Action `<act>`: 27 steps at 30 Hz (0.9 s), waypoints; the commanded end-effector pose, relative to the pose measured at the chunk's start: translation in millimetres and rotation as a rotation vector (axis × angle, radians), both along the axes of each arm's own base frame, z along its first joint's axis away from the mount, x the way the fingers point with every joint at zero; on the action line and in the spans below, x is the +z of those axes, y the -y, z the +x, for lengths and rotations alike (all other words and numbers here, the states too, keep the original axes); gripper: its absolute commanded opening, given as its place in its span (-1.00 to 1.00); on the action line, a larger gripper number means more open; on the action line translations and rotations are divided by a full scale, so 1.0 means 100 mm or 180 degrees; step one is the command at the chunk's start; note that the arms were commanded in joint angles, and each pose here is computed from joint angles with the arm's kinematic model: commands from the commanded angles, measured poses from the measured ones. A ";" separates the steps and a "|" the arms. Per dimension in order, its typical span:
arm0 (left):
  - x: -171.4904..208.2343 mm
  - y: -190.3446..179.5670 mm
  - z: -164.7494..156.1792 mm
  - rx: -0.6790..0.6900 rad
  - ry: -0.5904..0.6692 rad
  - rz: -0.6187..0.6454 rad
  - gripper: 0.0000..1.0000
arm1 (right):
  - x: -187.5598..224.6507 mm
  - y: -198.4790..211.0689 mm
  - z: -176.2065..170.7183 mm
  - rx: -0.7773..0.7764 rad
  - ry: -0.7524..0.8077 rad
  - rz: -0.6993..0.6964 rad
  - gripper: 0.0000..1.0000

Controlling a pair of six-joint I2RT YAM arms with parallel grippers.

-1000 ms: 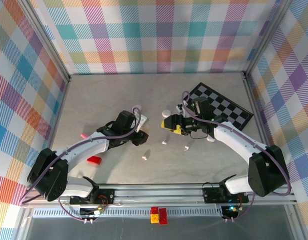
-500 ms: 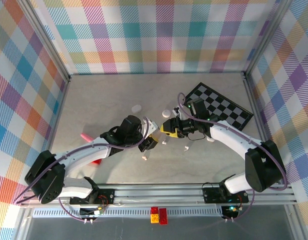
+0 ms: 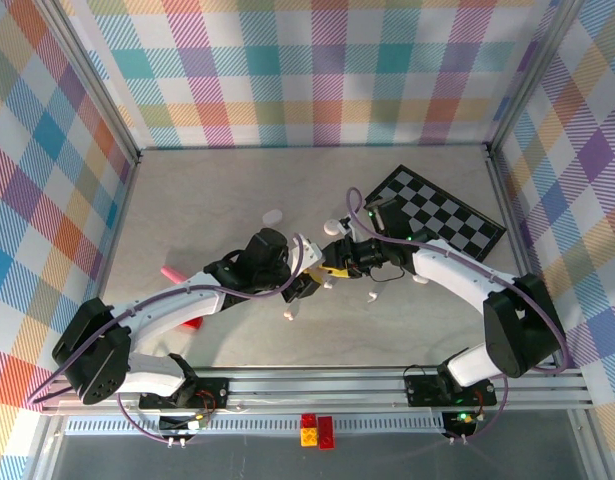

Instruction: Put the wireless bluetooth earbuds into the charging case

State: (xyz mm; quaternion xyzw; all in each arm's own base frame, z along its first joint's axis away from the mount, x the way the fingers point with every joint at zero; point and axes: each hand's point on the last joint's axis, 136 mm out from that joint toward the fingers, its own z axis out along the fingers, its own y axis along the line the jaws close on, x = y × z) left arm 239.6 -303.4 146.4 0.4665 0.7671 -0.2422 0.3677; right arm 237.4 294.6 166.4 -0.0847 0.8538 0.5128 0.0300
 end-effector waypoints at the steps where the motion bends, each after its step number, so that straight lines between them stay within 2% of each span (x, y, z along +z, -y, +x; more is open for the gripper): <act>1: 0.12 0.10 0.00 -0.0097 0.0075 -0.0059 -0.31 | 0.02 -0.02 -0.03 0.0055 -0.0012 -0.0020 -0.20; 4: 0.13 0.10 0.00 -0.0088 0.0100 -0.0073 -0.30 | 0.03 -0.01 -0.03 0.0030 0.0013 -0.0036 -0.35; 6: 0.15 0.10 0.01 -0.0064 0.0126 -0.0111 -0.23 | 0.08 0.00 -0.01 -0.0001 0.0073 -0.0024 -0.40; 11: 0.40 0.13 0.06 0.0046 0.0382 -0.0492 0.26 | 0.28 0.02 0.03 -0.0076 0.0121 0.0184 -0.44; 17: 0.88 0.10 0.11 0.0293 0.0777 -0.1301 0.95 | 0.60 0.19 0.13 -0.0336 0.0206 0.0663 -0.52; 23: 1.22 0.07 0.23 0.0558 0.0924 -0.1900 0.99 | 0.92 0.39 0.23 -0.0457 0.0100 0.1226 -0.58; 27: 1.40 0.15 0.17 0.0346 0.1110 -0.2292 0.99 | 1.12 0.46 0.24 -0.0470 0.0068 0.1462 -0.64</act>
